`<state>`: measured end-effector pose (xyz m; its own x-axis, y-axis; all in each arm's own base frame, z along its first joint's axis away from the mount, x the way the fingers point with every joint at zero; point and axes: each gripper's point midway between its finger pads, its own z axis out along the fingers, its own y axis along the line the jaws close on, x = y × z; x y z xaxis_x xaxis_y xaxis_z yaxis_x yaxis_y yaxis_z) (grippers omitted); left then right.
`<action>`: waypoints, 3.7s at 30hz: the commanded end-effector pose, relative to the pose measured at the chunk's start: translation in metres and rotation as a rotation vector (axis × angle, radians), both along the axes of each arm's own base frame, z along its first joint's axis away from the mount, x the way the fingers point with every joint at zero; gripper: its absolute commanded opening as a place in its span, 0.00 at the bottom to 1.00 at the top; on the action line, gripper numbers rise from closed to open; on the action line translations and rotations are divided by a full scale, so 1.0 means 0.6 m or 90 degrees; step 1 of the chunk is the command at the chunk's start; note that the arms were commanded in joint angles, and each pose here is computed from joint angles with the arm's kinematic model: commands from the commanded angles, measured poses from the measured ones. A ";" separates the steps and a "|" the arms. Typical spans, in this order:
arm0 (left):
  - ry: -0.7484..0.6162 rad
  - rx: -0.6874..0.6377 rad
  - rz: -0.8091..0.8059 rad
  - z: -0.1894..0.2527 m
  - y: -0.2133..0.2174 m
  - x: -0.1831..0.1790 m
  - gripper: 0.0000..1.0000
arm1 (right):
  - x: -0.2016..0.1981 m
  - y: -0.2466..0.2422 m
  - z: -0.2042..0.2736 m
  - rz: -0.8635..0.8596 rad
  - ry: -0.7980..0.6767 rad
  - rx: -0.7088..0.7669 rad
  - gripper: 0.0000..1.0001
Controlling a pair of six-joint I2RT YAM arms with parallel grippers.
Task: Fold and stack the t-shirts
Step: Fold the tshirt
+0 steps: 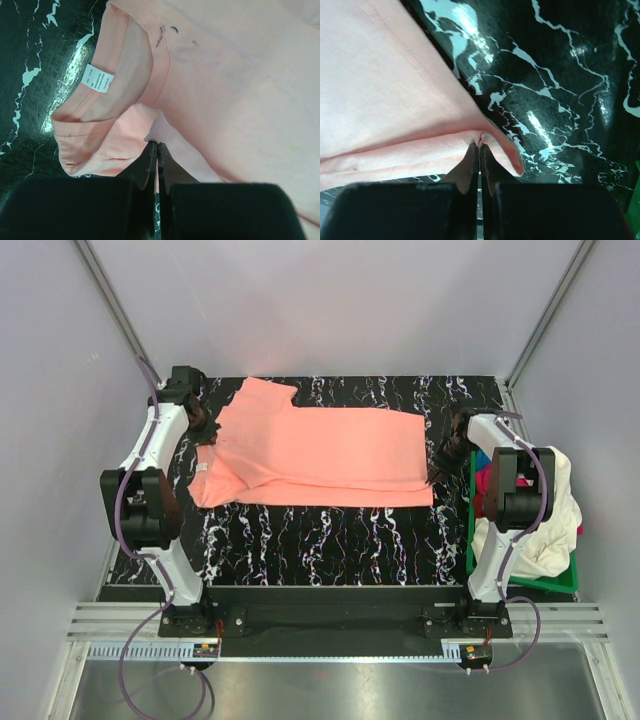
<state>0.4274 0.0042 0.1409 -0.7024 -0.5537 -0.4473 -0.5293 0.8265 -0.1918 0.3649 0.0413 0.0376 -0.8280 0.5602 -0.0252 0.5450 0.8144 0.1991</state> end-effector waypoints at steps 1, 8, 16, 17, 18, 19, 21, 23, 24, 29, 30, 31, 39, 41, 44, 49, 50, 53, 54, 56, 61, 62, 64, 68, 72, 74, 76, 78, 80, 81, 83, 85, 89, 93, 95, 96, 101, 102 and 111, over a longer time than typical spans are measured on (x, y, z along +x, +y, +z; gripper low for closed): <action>-0.051 0.022 0.007 0.035 0.015 0.025 0.00 | 0.040 0.004 0.022 0.004 -0.047 0.019 0.00; -0.048 0.027 0.032 0.032 0.037 0.017 0.00 | 0.072 0.013 0.029 0.010 -0.058 0.038 0.00; -0.040 0.004 0.022 0.019 0.025 0.023 0.00 | 0.078 0.006 0.016 0.005 -0.044 0.026 0.00; -0.039 0.001 0.022 0.016 0.025 0.023 0.00 | 0.077 0.005 0.015 0.006 -0.045 0.025 0.00; -0.036 0.000 0.022 0.012 0.025 0.023 0.00 | 0.075 0.005 0.012 0.006 -0.043 0.024 0.00; -0.035 0.000 0.023 0.011 0.024 0.022 0.00 | 0.075 0.005 0.009 0.005 -0.040 0.024 0.00; -0.033 -0.001 0.022 0.008 0.024 0.022 0.00 | 0.074 0.005 0.006 0.005 -0.038 0.024 0.00; -0.032 -0.002 0.021 0.007 0.024 0.021 0.00 | 0.075 0.004 0.004 0.005 -0.037 0.022 0.00; -0.033 0.000 0.021 0.007 0.024 0.022 0.00 | 0.074 0.004 0.002 0.005 -0.035 0.022 0.00; -0.037 -0.003 0.018 0.008 0.023 0.026 0.00 | 0.070 0.000 -0.005 -0.002 -0.029 0.019 0.00; -0.033 -0.003 0.018 0.004 0.023 0.026 0.00 | 0.070 -0.002 -0.006 -0.004 -0.028 0.019 0.00; -0.034 -0.003 0.019 0.005 0.024 0.026 0.00 | 0.070 -0.003 -0.008 -0.004 -0.029 0.018 0.00; -0.034 -0.006 0.015 0.000 0.021 0.033 0.00 | 0.074 -0.009 -0.007 -0.009 -0.031 0.014 0.00; -0.034 -0.010 0.013 0.000 0.019 0.037 0.00 | 0.075 -0.011 -0.008 -0.011 -0.031 0.014 0.00; -0.032 -0.011 0.011 -0.003 0.019 0.042 0.00 | 0.074 -0.011 -0.010 -0.012 -0.029 0.015 0.00; -0.026 -0.009 0.002 -0.008 0.019 0.049 0.00 | 0.077 -0.009 -0.012 -0.012 -0.029 0.020 0.01; -0.020 -0.009 0.001 -0.013 0.019 0.049 0.00 | 0.077 -0.009 -0.014 -0.012 -0.028 0.020 0.01; -0.018 -0.007 0.000 -0.015 0.020 0.051 0.00 | 0.080 -0.009 -0.010 -0.013 -0.033 0.020 0.01; -0.019 -0.008 0.001 -0.014 0.020 0.051 0.00 | 0.080 -0.010 -0.011 -0.014 -0.031 0.020 0.01; -0.031 -0.009 0.002 -0.003 0.019 0.055 0.00 | 0.079 -0.010 -0.011 -0.014 -0.030 0.020 0.00; -0.054 -0.030 -0.006 0.012 0.006 0.066 0.00 | 0.080 -0.011 -0.007 -0.016 -0.034 0.017 0.01; -0.048 -0.031 -0.008 0.007 0.004 0.067 0.00 | 0.079 -0.011 -0.010 -0.018 -0.032 0.017 0.00; -0.044 -0.033 -0.016 0.005 -0.002 0.070 0.00 | 0.080 -0.009 -0.010 -0.019 -0.033 0.020 0.00; -0.039 -0.040 -0.022 -0.005 -0.006 0.072 0.00 | 0.076 -0.009 -0.014 -0.022 -0.028 0.021 0.00; -0.033 -0.064 -0.043 -0.013 -0.020 0.077 0.00 | 0.075 -0.008 -0.015 -0.025 -0.029 0.021 0.00; -0.027 -0.078 -0.049 -0.017 -0.028 0.083 0.00 | 0.072 -0.008 -0.019 -0.027 -0.025 0.021 0.00; -0.025 -0.076 -0.052 -0.017 -0.030 0.087 0.00 | 0.074 -0.008 -0.021 -0.027 -0.025 0.023 0.00; -0.025 -0.075 -0.055 -0.018 -0.030 0.087 0.00 | 0.074 -0.007 -0.019 -0.030 -0.025 0.023 0.00; -0.028 -0.079 -0.064 -0.016 -0.033 0.088 0.00 | 0.075 -0.008 -0.018 -0.029 -0.026 0.022 0.00; -0.028 -0.081 -0.068 -0.017 -0.036 0.089 0.00 | 0.076 -0.008 -0.018 -0.030 -0.027 0.021 0.00; -0.027 -0.085 -0.075 -0.020 -0.038 0.091 0.00 | 0.076 -0.007 -0.018 -0.031 -0.028 0.021 0.00; -0.020 -0.085 -0.081 -0.025 -0.039 0.092 0.00 | 0.075 -0.008 -0.019 -0.034 -0.024 0.022 0.00; -0.018 -0.074 -0.070 -0.027 -0.033 0.093 0.00 | 0.076 -0.007 -0.021 -0.036 -0.025 0.024 0.00; -0.021 -0.079 -0.070 -0.028 -0.035 0.101 0.00 | 0.077 -0.007 -0.021 -0.038 -0.025 0.023 0.00; -0.021 -0.085 -0.070 -0.030 -0.038 0.103 0.00 | 0.076 -0.008 -0.020 -0.039 -0.025 0.022 0.00; -0.024 -0.088 -0.072 -0.030 -0.040 0.107 0.00 | 0.077 -0.009 -0.019 -0.041 -0.026 0.020 0.00; -0.029 -0.099 -0.086 -0.027 -0.055 0.117 0.00 | 0.076 -0.009 -0.019 -0.042 -0.026 0.020 0.01; -0.026 -0.100 -0.088 -0.028 -0.058 0.118 0.00 | 0.075 -0.008 -0.022 -0.042 -0.023 0.021 0.00; -0.017 -0.109 -0.097 -0.043 -0.071 0.129 0.00 | 0.076 -0.007 -0.027 -0.043 -0.022 0.023 0.01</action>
